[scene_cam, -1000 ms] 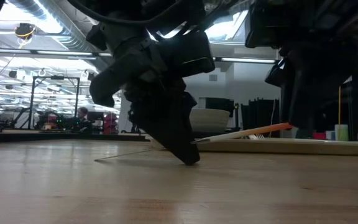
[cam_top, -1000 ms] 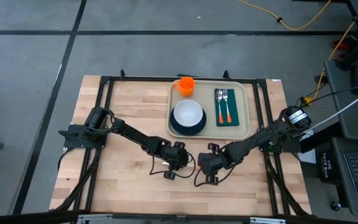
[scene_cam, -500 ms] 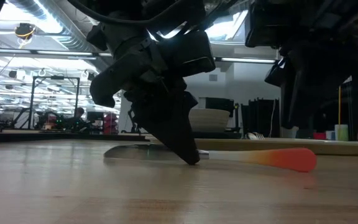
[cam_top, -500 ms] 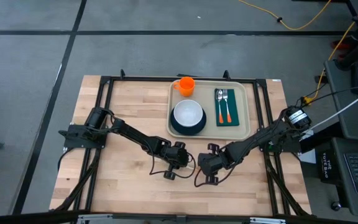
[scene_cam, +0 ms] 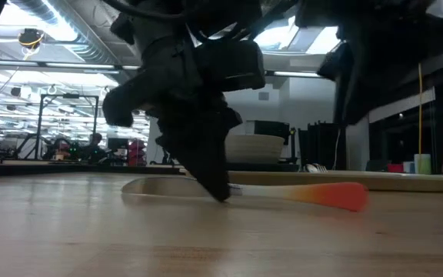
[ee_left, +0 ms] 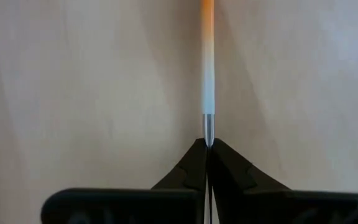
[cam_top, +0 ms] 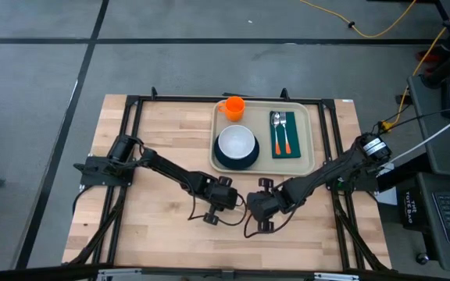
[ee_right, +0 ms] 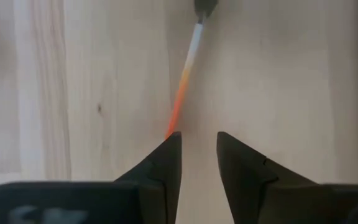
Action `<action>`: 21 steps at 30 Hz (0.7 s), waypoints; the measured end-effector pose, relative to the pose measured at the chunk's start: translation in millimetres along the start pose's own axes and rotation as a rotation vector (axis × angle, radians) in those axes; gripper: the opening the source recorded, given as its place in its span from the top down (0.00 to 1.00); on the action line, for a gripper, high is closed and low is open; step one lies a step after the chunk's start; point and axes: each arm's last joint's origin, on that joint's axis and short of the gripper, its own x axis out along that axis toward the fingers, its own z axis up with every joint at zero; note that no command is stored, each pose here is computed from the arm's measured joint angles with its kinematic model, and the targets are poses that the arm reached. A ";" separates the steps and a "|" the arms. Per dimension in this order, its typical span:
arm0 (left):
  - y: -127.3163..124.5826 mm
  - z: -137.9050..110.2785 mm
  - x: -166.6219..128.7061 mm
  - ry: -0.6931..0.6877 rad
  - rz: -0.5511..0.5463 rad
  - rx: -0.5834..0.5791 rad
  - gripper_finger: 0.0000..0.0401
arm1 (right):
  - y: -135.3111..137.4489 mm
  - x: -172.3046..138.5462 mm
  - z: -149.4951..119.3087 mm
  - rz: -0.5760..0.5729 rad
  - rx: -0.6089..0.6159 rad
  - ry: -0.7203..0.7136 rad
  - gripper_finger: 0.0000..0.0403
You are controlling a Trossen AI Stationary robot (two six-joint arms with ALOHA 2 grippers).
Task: Set up tray
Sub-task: Put the orange knife to the right of the orange fork on the serving tray
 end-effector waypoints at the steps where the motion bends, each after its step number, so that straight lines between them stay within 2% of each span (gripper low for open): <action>1: 0.6 0.6 -2.2 0.026 0.005 0.008 0.99 | 1.1 -1.9 1.4 -0.008 -0.011 -0.009 0.74; 9: 16.8 7.0 -13.7 0.112 0.015 0.028 0.99 | 16.6 -21.2 -0.4 -0.156 -0.060 -0.043 0.74; 14: 26.5 11.7 -23.7 0.069 0.020 0.037 0.99 | 33.3 -28.5 -7.4 -0.179 -0.108 -0.085 0.74; 21: 30.2 20.3 -56.9 -0.019 -0.004 0.091 1.00 | 49.6 -34.3 -20.4 -0.260 -0.152 -0.161 0.74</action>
